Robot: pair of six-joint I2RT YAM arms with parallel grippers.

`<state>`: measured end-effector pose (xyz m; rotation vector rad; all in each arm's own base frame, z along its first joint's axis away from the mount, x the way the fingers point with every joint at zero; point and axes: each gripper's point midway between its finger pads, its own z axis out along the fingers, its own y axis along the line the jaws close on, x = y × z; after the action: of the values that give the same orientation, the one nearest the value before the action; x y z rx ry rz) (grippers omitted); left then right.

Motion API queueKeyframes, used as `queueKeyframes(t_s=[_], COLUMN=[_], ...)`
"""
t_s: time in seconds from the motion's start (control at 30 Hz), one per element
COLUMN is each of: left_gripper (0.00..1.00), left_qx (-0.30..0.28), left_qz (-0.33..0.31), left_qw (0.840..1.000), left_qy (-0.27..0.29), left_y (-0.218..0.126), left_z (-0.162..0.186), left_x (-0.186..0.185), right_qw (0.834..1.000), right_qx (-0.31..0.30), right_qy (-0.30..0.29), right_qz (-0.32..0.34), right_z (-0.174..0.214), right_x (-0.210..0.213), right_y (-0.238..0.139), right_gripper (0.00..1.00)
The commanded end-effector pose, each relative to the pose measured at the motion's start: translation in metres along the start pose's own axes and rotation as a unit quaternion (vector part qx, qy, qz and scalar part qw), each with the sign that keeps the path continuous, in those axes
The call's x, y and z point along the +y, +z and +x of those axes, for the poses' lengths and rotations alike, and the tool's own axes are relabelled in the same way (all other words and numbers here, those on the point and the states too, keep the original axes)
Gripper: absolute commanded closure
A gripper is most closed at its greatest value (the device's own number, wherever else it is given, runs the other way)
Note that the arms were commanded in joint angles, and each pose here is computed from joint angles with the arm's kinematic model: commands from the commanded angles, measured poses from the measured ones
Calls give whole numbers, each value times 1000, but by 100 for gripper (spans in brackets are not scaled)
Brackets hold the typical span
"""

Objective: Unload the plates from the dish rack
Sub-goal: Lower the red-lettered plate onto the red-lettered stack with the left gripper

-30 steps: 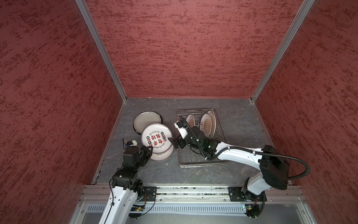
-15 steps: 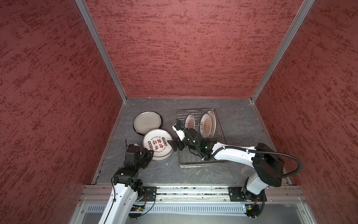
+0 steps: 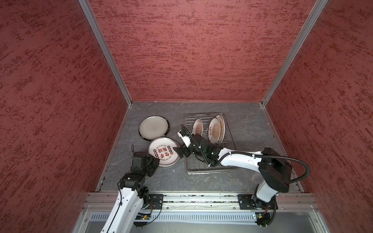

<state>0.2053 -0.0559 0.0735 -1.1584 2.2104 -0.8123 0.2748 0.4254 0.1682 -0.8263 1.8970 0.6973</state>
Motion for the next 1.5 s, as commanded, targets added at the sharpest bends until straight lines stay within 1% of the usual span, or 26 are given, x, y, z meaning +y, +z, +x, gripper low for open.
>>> queueKeyframes(t_s=[0.0, 0.23, 0.37, 0.43, 0.5, 0.67, 0.73, 0.83, 0.87, 0.9, 1.13, 1.47], left_gripper=[98, 92, 86, 82, 73, 67, 59, 52, 47, 46, 43, 42], left_qx=[-15, -16, -18, -19, -20, -22, -24, -31, -34, -37, -48, -39], left_qz=[22, 8, 0, -4, -5, -7, -12, -23, -26, -27, -34, -30], left_qw=[1000, 1000, 1000, 1000, 1000, 1000, 1000, 999, 999, 999, 998, 999], left_qy=[-4, -8, -13, -14, -15, -14, -15, -16, -17, -16, -16, -14], left_y=[0, 3, 6, 7, 7, 8, 9, 9, 9, 9, 8, 11], left_z=[-7, -6, -6, -6, -7, -8, -9, -11, -12, -13, -17, -13], left_x=[-9, 0, 5, 7, 8, 8, 10, 13, 14, 15, 16, 15], right_qw=[1000, 1000, 999, 999, 999, 999, 999, 999, 999, 999, 999, 999], right_qx=[-23, -25, -30, -32, -32, -32, -33, -33, -33, -33, -31, -28], right_qy=[-4, -2, 1, 2, 3, 3, 3, 3, 3, 3, 3, 4], right_qz=[-19, -17, -16, -16, -18, -16, -17, -18, -18, -19, -18, -16], right_z=[-13, -10, -12, -13, -13, -13, -13, -14, -14, -14, -13, -9], right_x=[10, 9, 9, 9, 9, 9, 9, 10, 10, 10, 10, 9], right_y=[2, 1, -1, -2, -2, -2, -2, -1, 0, 0, 2, 6], right_gripper=[1, 1, 1, 1, 1, 1, 1, 1, 1, 1, 1, 1])
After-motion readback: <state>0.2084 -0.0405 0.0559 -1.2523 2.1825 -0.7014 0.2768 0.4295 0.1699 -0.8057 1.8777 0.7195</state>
